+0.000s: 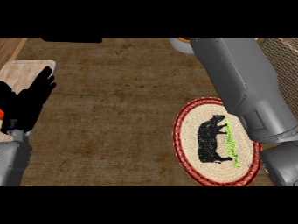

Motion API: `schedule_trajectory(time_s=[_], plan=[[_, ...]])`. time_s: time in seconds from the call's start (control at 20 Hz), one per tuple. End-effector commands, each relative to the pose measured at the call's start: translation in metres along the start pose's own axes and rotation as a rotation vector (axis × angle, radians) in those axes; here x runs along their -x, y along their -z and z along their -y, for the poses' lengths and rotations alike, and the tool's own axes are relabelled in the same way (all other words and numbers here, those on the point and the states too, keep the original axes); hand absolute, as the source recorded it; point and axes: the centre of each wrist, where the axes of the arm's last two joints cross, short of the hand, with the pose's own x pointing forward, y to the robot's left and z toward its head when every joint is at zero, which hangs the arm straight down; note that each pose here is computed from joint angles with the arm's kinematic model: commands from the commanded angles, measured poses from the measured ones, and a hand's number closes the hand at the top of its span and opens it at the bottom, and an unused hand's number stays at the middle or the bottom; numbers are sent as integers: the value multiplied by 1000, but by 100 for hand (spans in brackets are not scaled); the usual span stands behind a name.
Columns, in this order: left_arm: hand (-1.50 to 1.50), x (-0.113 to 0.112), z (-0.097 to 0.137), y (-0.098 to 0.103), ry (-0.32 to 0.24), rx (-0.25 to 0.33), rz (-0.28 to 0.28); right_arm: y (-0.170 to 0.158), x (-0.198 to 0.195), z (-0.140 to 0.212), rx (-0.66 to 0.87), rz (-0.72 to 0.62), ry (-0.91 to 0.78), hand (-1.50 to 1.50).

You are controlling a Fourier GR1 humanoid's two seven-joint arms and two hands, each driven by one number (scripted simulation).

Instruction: Pick the bell pepper from the placemat and place it in the basket

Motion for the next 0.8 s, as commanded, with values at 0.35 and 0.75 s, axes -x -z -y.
schedule_trajectory(time_s=[0.35,0.75], plan=[[0,5,11,-8,1,0,8,91,22,45,210,-139,-134,150],[0,7,-2,-6,-12,-6,4,120,78,45,271,-235,-176,150]])
